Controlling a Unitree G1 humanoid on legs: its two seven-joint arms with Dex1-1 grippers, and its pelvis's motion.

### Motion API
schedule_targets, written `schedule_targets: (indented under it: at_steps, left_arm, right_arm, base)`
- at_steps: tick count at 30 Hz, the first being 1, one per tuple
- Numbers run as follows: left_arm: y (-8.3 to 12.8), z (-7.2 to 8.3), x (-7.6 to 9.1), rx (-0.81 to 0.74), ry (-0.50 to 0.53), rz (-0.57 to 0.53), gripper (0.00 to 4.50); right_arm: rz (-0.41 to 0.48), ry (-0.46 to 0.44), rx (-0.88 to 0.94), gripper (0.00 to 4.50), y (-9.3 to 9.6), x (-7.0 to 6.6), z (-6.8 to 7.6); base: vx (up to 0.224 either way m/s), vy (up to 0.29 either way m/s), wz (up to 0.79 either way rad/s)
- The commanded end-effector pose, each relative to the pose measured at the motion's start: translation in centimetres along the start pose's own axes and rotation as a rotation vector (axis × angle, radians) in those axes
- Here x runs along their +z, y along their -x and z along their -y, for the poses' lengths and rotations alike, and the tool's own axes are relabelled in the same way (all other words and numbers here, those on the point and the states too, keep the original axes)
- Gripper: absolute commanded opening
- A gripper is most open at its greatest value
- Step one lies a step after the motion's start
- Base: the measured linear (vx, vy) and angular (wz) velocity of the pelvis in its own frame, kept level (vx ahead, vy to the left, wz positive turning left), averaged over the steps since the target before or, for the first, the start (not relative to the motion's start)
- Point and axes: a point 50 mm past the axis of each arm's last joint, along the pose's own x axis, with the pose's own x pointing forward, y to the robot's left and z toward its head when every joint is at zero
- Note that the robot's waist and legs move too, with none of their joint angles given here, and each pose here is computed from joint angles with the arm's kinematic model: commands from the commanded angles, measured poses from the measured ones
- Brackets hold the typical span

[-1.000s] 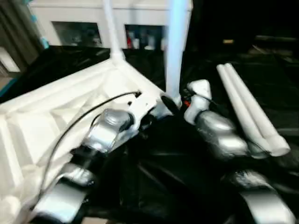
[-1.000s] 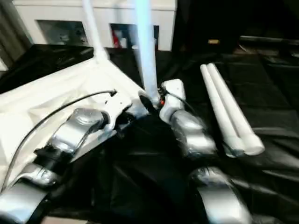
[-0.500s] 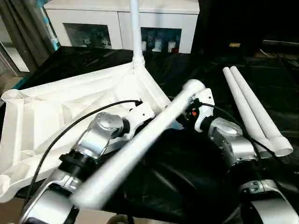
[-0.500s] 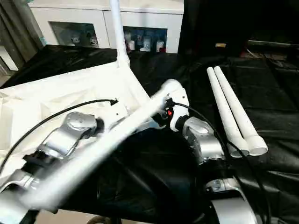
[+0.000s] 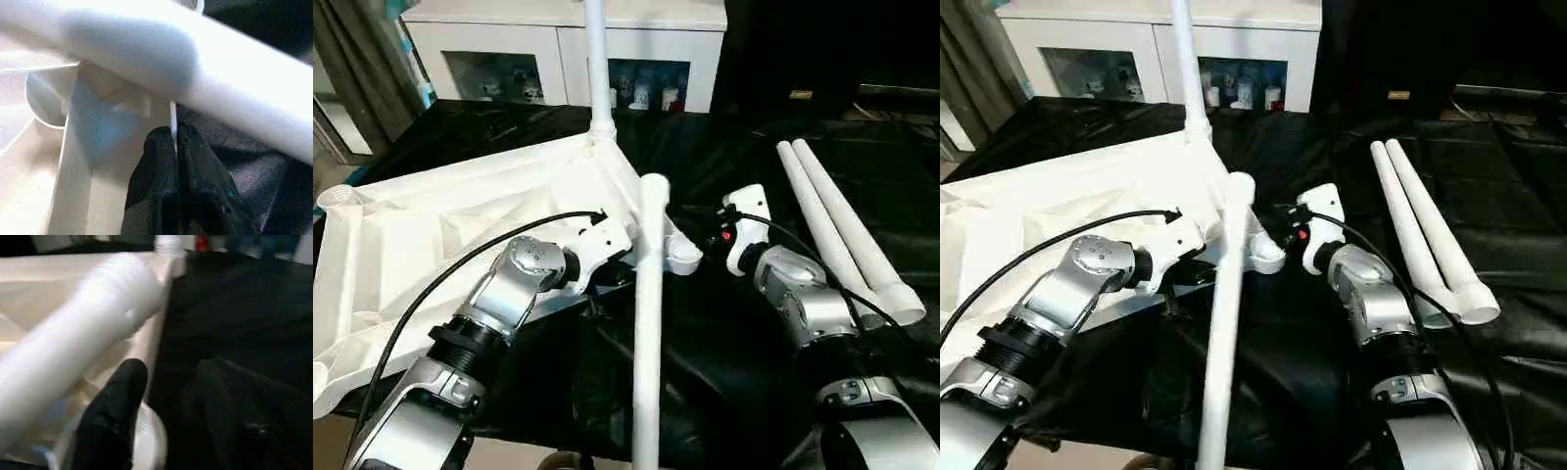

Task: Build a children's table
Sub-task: Rotate table base

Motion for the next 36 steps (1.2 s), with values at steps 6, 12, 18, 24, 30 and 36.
schedule_targets:
  at_steps: [6, 12, 18, 24, 30, 36]
  left_arm:
    - [0.3, -0.1, 0.2, 0.023, -0.015, -0.009, 0.0]
    - [0.4, -0.2, 0.1, 0.027, -0.018, -0.012, 0.0]
    - [0.4, -0.1, -0.1, 0.031, -0.017, -0.019, 0.0]
    - [0.4, -0.1, -0.2, 0.036, -0.02, -0.025, 0.0]
    - [0.4, -0.1, -0.2, 0.038, -0.022, -0.026, 0.0]
    - [0.6, -0.1, -0.4, 0.037, -0.027, -0.024, 0.0]
  right_arm:
    - [0.099, -0.065, -0.037, 2.17, 0.7, 1.9, 1.3]
    - [0.127, 0.027, 0.231, 2.75, 2.0, 3.6, -0.4]
    - [-0.006, 0.187, 0.371, 3.31, 4.1, 4.4, -0.7]
    - [0.01, 0.22, 0.53, 3.75, 5.2, 5.5, -2.4]
    - [-0.111, 0.197, 0.578, 4.33, 5.7, 4.8, -3.0]
    - [-0.1, 0.304, 0.659, 4.43, 6.3, 5.3, -3.7]
  base:
    - [0.0, 0.0, 0.0]
    - [0.0, 0.0, 0.0]
    - [0.0, 0.0, 0.0]
    - [0.0, 0.0, 0.0]
    - [0.0, 0.0, 0.0]
    - [0.0, 0.0, 0.0]
